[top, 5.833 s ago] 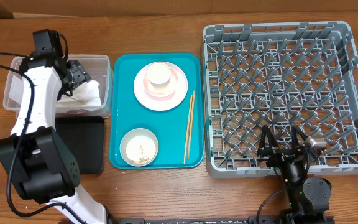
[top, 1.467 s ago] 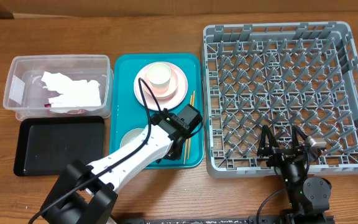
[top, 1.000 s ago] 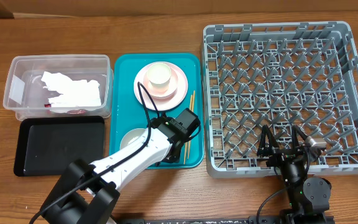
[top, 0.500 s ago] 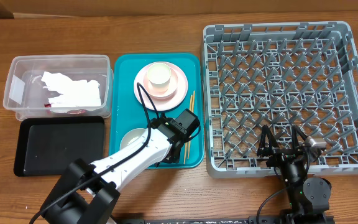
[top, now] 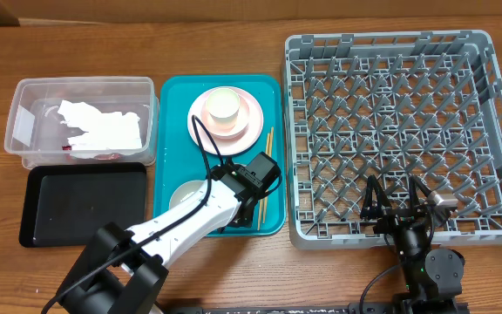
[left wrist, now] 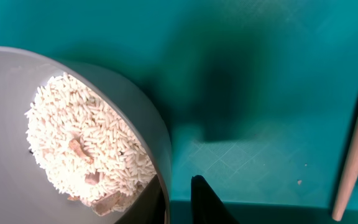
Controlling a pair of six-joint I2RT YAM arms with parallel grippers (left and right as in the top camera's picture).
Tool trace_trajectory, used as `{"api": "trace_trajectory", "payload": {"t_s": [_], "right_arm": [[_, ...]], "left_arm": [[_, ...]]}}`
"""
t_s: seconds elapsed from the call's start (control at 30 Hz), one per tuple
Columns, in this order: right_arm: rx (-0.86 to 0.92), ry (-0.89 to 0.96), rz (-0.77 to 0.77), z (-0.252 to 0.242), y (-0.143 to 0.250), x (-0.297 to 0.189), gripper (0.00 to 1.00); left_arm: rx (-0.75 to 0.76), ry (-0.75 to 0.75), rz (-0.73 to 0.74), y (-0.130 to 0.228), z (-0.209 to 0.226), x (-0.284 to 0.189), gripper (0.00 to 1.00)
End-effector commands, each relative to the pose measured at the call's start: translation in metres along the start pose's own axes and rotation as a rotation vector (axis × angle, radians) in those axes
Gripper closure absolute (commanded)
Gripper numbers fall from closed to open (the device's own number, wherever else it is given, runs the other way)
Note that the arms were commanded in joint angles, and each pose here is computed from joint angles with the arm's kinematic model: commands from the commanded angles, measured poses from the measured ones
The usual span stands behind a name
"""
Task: Sort waste into correct bins and load items into the dishwasher
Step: 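Lower the left gripper and grasp the rim of the white rice bowl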
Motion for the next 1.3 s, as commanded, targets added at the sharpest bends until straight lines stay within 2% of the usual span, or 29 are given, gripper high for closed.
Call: {"api": "trace_trajectory", "payload": {"t_s": [0.0, 0.13, 0.27, 0.7, 0.8, 0.87, 0.9, 0.97, 1.03, 1.07, 1.27], "right_arm": [[-0.004, 0.001, -0.004, -0.0017, 0.0013, 0.0002, 0.0], [-0.004, 0.001, -0.004, -0.0017, 0.0013, 0.0002, 0.0], [-0.004, 0.001, -0.004, -0.0017, 0.0013, 0.0002, 0.0], [-0.004, 0.001, -0.004, -0.0017, 0.0013, 0.0002, 0.0], [-0.004, 0.002, -0.004, -0.0018, 0.0014, 0.0002, 0.0], [-0.004, 0.001, -0.004, -0.0017, 0.0013, 0.0002, 0.0], [-0.004, 0.002, -0.004, -0.0018, 0.0014, 0.0002, 0.0], [-0.004, 0.002, -0.004, -0.0018, 0.0014, 0.0002, 0.0], [-0.004, 0.002, -0.004, -0.0018, 0.0014, 0.0002, 0.0], [-0.004, 0.002, -0.004, -0.0018, 0.0014, 0.0002, 0.0], [-0.004, 0.002, -0.004, -0.0018, 0.0014, 0.0002, 0.0]], "left_arm": [[-0.02, -0.014, -0.011, -0.0015, 0.0038, 0.0015, 0.85], [-0.02, -0.013, -0.013, -0.0018, 0.0036, 0.0014, 0.87], [-0.02, -0.013, -0.013, -0.0019, 0.0035, 0.0014, 0.95], [-0.022, -0.01, -0.017, -0.0028, 0.0029, 0.0014, 0.96], [-0.022, -0.01, -0.017, -0.0028, 0.0029, 0.0014, 0.93], [-0.022, -0.01, -0.017, -0.0027, 0.003, 0.0014, 0.89], [-0.021, -0.01, -0.017, -0.0027, 0.003, 0.0014, 0.83], [-0.021, -0.01, -0.017, -0.0027, 0.003, 0.0014, 0.81], [-0.022, -0.01, -0.017, -0.0027, 0.003, 0.0014, 0.84], [-0.022, -0.01, -0.017, -0.0026, 0.003, 0.0017, 0.91], [-0.021, -0.011, -0.016, 0.0, 0.0034, 0.0058, 0.92]]}}
Point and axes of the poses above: each gripper's point midway between its finger pads, its own x axis out along the fingers, its own z axis along the line the jaws close on, y = z × x, the point moved 3 cm from there along -x, back along the fingers, and after that the axes turned 1 degree about x, right-handed, at the moved point
